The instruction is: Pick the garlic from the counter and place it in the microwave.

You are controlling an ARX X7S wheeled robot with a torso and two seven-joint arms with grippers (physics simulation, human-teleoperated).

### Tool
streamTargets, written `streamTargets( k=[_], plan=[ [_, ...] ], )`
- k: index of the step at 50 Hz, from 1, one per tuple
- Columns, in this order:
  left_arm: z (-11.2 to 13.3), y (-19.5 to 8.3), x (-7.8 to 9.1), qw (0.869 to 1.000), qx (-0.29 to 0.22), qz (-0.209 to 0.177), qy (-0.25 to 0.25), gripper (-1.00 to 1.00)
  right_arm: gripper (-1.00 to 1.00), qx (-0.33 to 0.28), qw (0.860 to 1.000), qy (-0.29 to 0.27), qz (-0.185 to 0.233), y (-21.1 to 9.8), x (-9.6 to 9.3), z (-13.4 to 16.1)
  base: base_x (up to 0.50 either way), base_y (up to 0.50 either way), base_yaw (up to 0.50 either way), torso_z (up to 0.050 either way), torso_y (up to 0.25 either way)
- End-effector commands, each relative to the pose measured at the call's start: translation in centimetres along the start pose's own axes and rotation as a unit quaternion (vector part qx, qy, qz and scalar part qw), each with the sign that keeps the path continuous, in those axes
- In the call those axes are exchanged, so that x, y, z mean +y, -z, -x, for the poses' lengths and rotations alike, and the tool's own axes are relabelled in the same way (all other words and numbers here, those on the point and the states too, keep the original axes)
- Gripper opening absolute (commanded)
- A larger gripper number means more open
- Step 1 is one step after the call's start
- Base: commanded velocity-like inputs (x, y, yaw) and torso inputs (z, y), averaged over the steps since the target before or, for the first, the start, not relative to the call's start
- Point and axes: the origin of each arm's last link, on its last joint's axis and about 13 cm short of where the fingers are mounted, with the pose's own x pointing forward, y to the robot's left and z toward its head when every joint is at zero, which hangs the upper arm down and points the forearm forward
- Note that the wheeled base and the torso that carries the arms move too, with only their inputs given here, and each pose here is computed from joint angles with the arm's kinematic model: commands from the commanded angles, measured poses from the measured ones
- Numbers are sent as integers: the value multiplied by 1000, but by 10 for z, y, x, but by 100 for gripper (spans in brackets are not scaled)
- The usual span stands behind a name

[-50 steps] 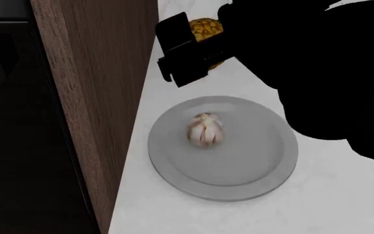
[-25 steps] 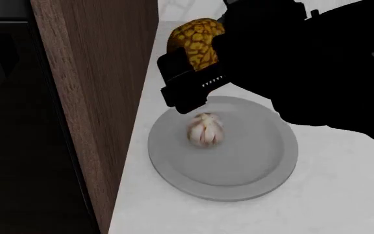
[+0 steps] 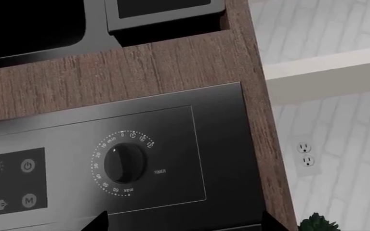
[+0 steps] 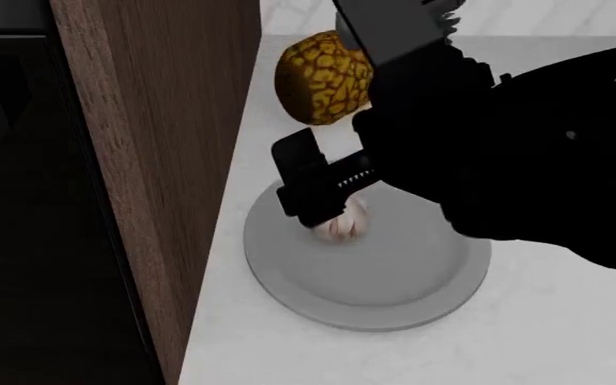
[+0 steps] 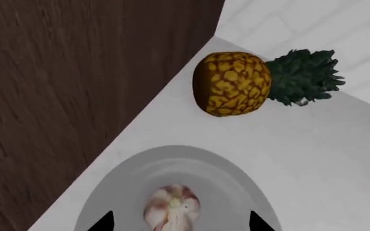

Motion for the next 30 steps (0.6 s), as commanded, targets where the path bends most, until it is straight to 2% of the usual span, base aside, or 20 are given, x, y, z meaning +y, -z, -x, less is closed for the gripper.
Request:
streamTargets(
  k=[1,30],
  plan=[
    [-1,-1,0,1000,0,-1,0,100,100,14,1000,-1,-7,8,-1,-11,0,0,0,0,0],
    [4,7,3,1000,4,2,0,100,100,24,1000,1,-19,14,-2,-41,0,0,0,0,0]
  ],
)
